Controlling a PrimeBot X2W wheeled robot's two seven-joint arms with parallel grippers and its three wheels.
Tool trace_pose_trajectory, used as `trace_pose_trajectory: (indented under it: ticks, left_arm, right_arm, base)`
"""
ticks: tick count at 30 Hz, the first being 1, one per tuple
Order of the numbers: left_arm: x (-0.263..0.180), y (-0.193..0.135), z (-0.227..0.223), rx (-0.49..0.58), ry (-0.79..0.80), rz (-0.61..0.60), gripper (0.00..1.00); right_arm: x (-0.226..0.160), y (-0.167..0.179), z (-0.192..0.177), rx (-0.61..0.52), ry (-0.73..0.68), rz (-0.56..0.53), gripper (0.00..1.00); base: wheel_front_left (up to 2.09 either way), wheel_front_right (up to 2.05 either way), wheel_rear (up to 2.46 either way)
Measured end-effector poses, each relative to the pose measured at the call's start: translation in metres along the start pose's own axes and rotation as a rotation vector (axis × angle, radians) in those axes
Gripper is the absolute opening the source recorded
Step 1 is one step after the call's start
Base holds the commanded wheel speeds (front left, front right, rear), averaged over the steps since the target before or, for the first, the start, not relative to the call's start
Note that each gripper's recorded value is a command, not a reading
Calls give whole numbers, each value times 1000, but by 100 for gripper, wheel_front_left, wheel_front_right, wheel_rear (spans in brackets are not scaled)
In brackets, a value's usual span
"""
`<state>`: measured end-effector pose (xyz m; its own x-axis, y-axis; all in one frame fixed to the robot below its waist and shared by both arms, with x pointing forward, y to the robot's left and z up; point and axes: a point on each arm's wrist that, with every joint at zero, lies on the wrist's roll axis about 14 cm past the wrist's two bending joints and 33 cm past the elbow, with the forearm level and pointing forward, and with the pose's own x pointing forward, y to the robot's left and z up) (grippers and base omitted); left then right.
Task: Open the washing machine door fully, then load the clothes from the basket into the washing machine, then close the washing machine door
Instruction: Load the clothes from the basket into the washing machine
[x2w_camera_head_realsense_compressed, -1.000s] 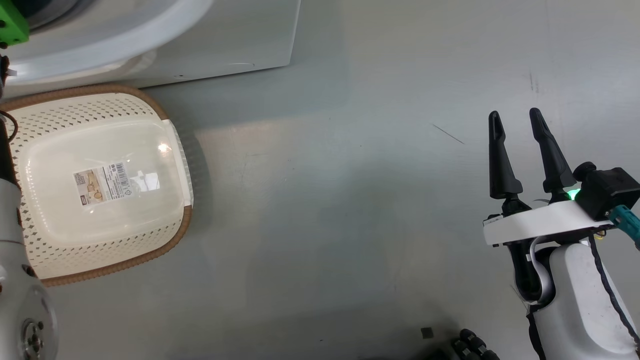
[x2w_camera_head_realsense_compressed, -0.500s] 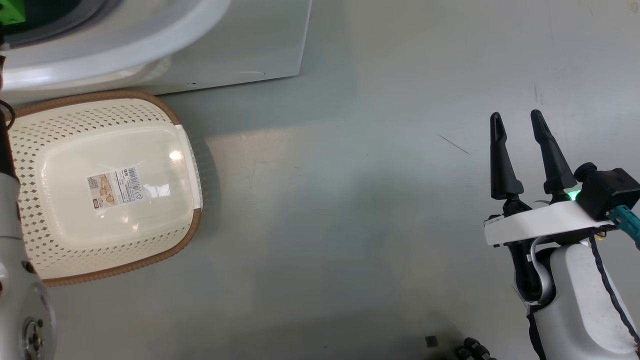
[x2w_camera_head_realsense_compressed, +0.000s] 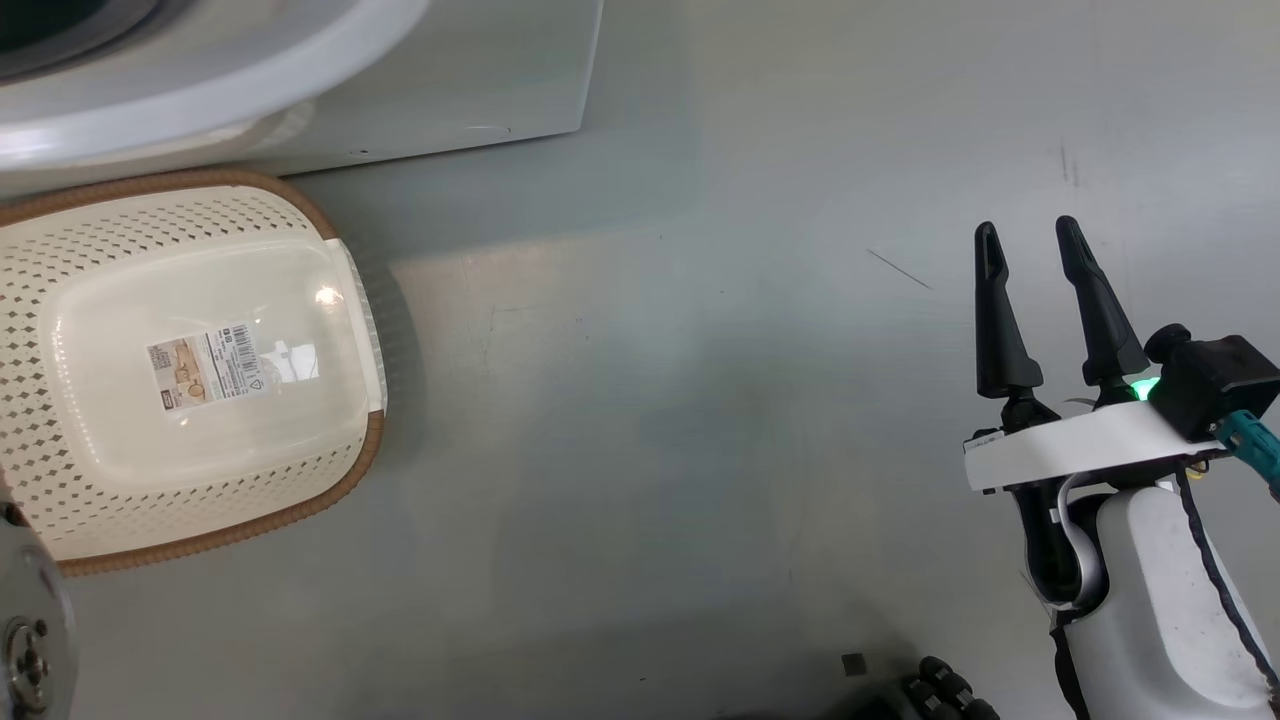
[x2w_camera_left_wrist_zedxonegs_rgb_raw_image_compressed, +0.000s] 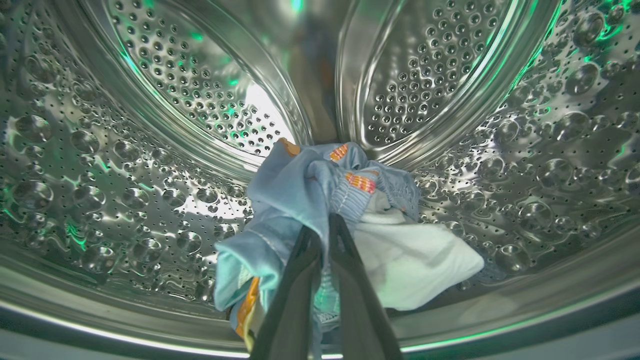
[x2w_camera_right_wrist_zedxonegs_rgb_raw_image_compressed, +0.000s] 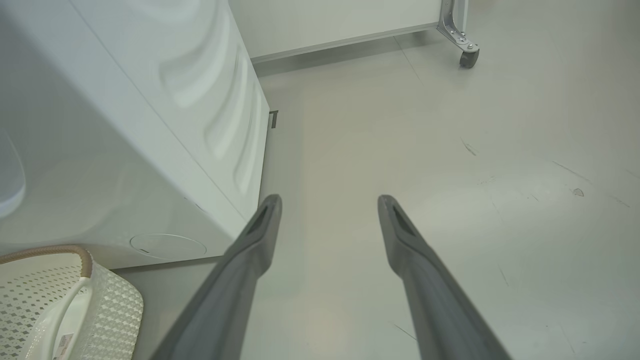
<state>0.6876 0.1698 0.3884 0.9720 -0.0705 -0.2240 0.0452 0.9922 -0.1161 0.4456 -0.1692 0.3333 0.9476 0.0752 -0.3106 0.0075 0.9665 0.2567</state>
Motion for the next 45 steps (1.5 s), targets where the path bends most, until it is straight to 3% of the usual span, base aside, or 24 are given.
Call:
trace_pose_trajectory:
  ticks: [17,28,37,45]
  left_arm:
    - [29,5,-4,10,-75,-23,0]
    - [47,-3,21,16,-213,-55,0]
    - [52,-1,-25,7,-17,-48,0]
    - [53,1,-34,3,34,-41,0]
  right_arm:
    - [6,-9,-31,10,70,-21,100]
    - [8,-12,-49,15,111,-29,100]
    - [5,-15,-51,14,121,-37,100]
    - [3,-17,-48,19,116,-47,100]
  base:
    - [0,0,0]
    - [0,0,0]
    - [0,0,0]
    - [0,0,0]
